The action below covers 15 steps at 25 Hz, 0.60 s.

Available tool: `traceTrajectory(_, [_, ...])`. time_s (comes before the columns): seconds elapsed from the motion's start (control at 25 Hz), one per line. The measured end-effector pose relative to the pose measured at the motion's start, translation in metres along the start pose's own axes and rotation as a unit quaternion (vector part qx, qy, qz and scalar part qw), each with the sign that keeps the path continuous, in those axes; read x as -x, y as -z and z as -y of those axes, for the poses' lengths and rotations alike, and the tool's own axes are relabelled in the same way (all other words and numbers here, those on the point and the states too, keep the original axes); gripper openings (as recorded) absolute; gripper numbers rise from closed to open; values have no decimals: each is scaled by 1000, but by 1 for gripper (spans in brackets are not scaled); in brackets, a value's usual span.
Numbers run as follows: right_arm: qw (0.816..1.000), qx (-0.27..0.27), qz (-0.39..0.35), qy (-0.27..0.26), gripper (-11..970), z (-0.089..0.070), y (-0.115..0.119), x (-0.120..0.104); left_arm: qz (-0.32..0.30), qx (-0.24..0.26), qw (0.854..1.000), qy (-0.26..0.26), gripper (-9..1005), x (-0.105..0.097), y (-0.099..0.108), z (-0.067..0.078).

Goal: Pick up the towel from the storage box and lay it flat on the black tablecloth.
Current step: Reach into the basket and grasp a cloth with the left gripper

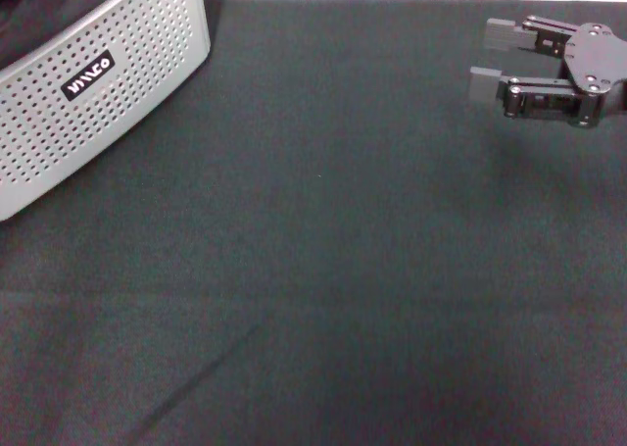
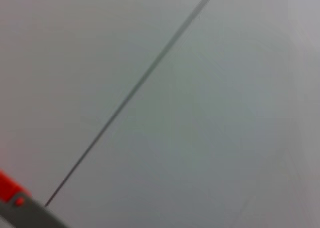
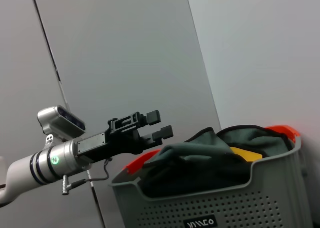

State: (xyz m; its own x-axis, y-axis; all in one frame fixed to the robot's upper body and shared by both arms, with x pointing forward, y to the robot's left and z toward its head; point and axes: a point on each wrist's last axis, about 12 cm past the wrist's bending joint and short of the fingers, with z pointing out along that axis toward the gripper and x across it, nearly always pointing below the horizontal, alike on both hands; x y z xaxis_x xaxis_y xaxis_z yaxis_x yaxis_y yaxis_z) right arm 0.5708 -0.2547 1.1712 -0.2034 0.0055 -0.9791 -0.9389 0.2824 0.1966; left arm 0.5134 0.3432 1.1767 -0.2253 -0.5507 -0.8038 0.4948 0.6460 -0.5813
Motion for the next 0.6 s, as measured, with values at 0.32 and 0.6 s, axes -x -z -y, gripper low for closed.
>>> traceTrajectory(0.32, [1000,3,1,0,857,-1,-3,0,-1,-11,995,-95,670,-2,-8,3])
traceTrajectory(0.6, [1000,4,2,0,857,-1,-4,1,12,-15,985,-170,670,-6,-10,2])
